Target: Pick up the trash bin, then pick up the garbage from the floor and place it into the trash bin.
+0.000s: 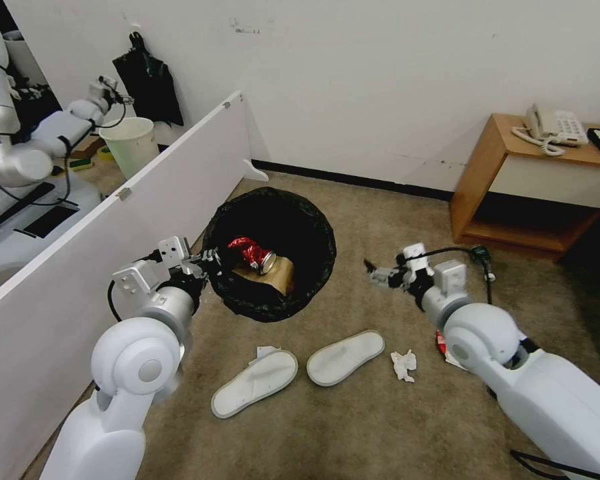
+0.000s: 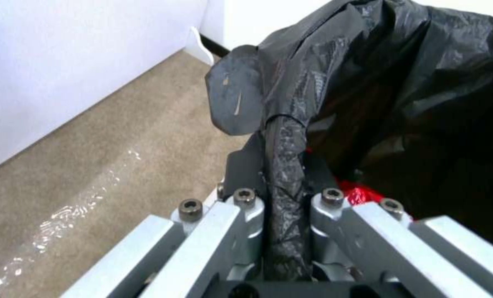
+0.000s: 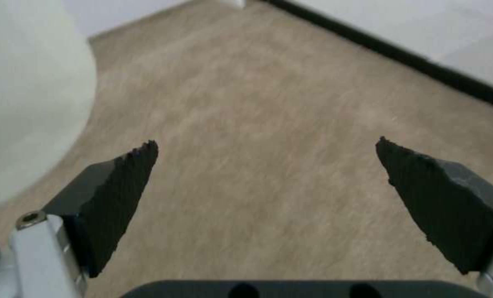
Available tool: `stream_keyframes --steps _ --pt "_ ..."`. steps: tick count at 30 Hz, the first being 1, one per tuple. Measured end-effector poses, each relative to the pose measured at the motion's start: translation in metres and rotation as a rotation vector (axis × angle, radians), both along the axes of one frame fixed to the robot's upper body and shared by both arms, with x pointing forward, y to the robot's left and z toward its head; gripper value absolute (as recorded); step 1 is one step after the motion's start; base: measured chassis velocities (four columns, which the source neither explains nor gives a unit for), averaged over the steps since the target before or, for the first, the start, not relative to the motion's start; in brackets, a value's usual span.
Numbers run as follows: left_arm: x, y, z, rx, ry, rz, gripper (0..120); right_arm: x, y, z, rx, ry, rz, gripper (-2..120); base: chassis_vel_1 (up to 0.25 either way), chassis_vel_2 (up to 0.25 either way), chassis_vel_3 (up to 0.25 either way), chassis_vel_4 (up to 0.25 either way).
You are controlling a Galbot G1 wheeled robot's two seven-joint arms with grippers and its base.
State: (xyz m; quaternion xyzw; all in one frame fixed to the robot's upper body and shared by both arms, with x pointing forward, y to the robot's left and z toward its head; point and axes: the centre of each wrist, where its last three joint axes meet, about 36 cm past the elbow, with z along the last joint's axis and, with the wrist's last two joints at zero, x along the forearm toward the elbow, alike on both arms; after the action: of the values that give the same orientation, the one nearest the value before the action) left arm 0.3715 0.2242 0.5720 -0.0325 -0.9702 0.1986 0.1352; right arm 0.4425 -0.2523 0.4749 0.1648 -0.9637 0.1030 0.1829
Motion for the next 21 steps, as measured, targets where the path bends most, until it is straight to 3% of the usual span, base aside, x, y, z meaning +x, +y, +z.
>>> stream_keyframes --steps 8,21 --pt "-0.002 0.018 0.016 -0.016 0.063 -0.042 5 0.010 0.015 -0.006 0.011 0.109 0.176 100 0.000 0.000 0.000 0.000" --pt "0.004 0.036 0.022 -0.051 0.038 -0.036 5 0.025 0.065 -0.021 -0.016 0.219 0.373 100 0.000 0.000 0.000 0.000"
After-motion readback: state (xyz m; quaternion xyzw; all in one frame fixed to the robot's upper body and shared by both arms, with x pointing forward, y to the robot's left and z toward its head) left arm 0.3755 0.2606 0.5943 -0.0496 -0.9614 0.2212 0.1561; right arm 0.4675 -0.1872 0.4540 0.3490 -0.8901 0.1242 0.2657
